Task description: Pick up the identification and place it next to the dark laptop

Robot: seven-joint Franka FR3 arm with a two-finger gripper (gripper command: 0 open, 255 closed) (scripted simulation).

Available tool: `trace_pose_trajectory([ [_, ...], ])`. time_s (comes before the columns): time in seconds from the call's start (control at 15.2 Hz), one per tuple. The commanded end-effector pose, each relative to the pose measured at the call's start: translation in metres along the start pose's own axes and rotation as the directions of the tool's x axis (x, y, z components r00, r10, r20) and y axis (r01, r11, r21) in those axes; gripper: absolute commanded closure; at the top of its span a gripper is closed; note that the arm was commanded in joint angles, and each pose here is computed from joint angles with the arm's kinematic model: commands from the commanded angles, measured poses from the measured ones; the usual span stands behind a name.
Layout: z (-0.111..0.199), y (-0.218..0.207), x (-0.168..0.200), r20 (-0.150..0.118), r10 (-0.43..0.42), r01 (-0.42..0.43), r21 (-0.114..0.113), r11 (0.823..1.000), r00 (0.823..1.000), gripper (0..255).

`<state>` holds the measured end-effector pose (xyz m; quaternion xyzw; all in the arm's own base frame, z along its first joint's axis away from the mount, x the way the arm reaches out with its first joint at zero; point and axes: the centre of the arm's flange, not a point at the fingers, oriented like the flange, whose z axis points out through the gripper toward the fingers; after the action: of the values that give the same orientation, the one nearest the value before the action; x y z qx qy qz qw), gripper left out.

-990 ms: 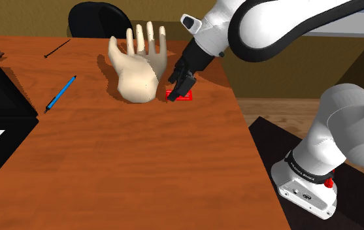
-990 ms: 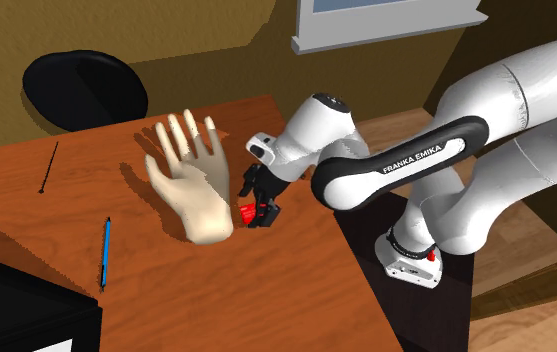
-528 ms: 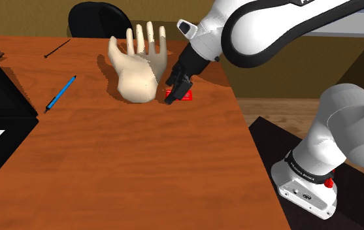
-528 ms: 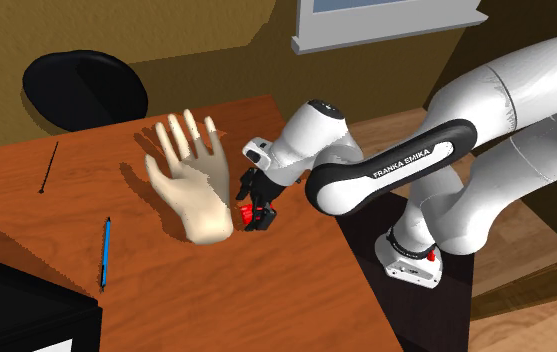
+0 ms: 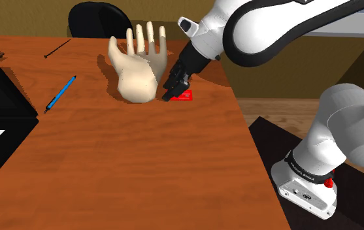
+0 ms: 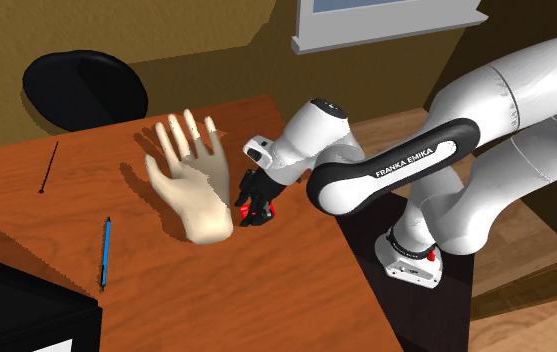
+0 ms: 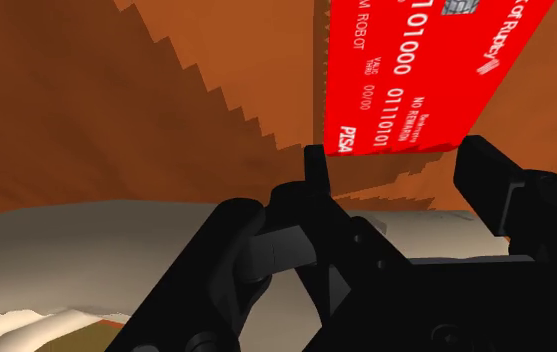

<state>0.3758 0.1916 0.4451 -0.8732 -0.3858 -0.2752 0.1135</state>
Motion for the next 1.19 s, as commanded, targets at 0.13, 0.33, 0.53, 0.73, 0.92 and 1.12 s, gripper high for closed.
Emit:
trace_pose_trajectory([
  [0.13, 0.008, 0.000, -0.007, 0.022, 0.006, -0.006, 0.006, 1.000, 1.000, 255],
  [0.33, -0.004, 0.001, 0.004, 0.022, 0.006, -0.006, 0.006, 1.000, 1.000, 255],
  [0.53, -0.017, 0.001, 0.013, 0.022, 0.006, -0.006, 0.006, 1.000, 1.000, 255],
  [0.73, -0.030, 0.001, 0.022, 0.022, 0.006, -0.006, 0.006, 1.000, 1.000, 255],
  [0.92, -0.043, 0.002, 0.031, 0.022, 0.006, -0.006, 0.006, 1.000, 1.000, 255],
  [1.12, -0.056, 0.002, 0.040, 0.022, 0.006, -0.006, 0.006, 1.000, 1.000, 255],
])
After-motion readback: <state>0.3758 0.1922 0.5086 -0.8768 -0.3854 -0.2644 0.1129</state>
